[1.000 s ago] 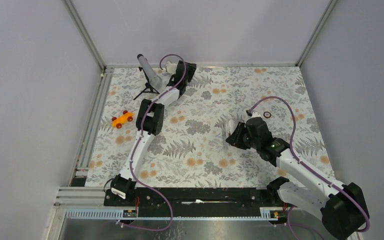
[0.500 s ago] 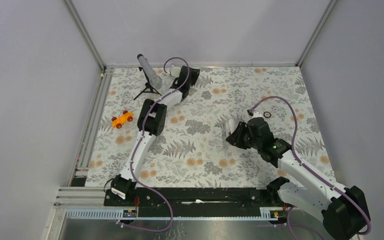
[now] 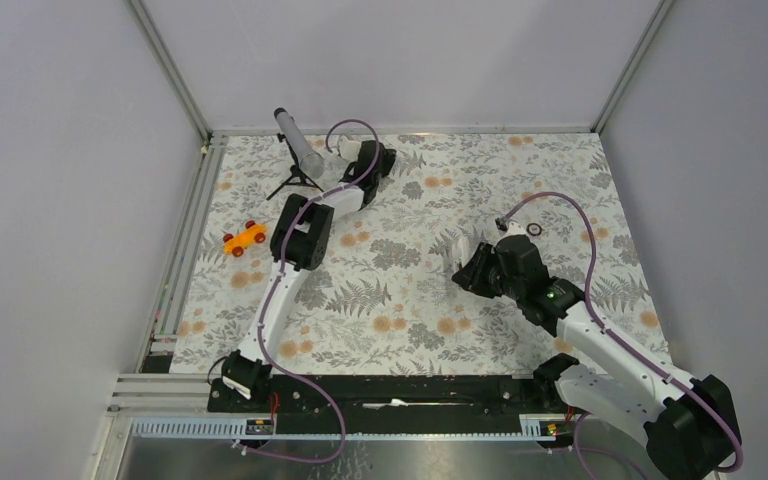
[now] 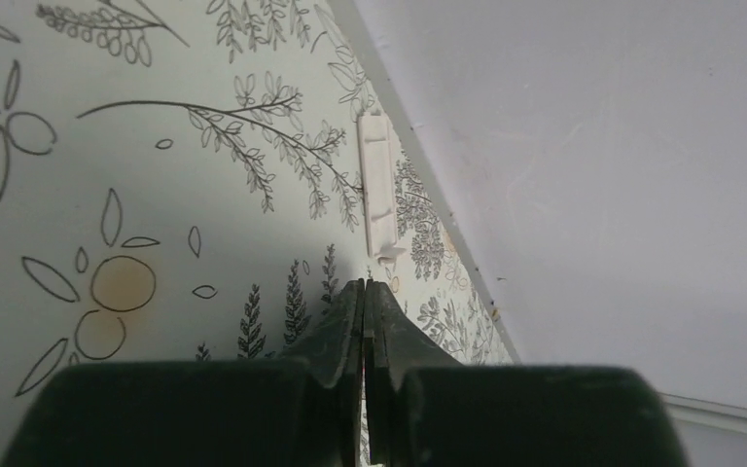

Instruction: Load the batteries into the remote control

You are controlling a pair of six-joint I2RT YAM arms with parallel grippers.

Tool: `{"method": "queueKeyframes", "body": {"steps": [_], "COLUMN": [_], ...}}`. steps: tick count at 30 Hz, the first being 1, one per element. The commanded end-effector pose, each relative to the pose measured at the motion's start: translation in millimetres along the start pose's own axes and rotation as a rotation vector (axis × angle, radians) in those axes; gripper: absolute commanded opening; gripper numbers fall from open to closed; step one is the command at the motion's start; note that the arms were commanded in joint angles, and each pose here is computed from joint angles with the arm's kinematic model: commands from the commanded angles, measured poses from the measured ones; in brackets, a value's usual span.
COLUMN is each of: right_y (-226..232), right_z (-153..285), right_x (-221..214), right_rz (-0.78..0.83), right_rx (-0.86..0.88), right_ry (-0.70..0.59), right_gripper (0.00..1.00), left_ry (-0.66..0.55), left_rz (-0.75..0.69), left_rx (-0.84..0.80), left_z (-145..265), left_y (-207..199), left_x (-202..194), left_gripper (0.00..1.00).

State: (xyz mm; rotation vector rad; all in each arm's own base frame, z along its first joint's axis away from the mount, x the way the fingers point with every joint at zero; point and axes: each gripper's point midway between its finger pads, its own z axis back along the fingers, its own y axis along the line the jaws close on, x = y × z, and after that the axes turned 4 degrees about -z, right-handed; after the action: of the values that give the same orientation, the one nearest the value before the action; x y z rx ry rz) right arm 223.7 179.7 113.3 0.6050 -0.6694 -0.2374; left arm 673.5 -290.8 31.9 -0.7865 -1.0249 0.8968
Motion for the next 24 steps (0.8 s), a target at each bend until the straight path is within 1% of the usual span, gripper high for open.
{"method": "queueKeyframes", "body": {"steps": [1,4,5,8,11,14,18,21,24], "right_y": [-1,-1,-1,-1,-3,-3,-4,-3,-3], "right_z": [1,1,0,0,0,-2,-4,-5,-5], "right_x": [5,5,5,4,4,4,5,5,6], "right_rz": [0.012,0.014,0.015,0.017,0.017,0.022,0.027,0.027,0.024], "right_rx": [0.002,0.001,0.001,-0.002,-0.006,-0.01,-0.019,-0.022,-0.021], "right_ry": [-0.02,-0.019,-0.02,-0.018,-0.018,-0.016,-0.011,-0.008,-0.01], "right_gripper": [0.06,0.06,0.06,0.06,0.06,0.06,0.06,0.06,0.06], "left_ry": [-0.082,-0.084,-0.087,-0.115,-0.124,-0.118,-0.097,-0.079,-0.077], "left_rz": [0.009,0.012,0.012,0.014,0.029,0.028,0.021,0.026,0.039], "left_rx": [-0.264,-0.34,-0.33,-0.316,-0.276,-0.235,-0.194,-0.179,-0.166], "left_z": [21,18,14,5,-8,-17,-23,-27,-30], "left_y": [-87,-107,-104,-100,-92,-83,-67,-57,-49], "left_x": [37,41,40,43,43,42,37,32,29], "left_gripper": [0.0,0.0,0.03,0.06,0.15,0.33,0.47,0.49,0.5]}}
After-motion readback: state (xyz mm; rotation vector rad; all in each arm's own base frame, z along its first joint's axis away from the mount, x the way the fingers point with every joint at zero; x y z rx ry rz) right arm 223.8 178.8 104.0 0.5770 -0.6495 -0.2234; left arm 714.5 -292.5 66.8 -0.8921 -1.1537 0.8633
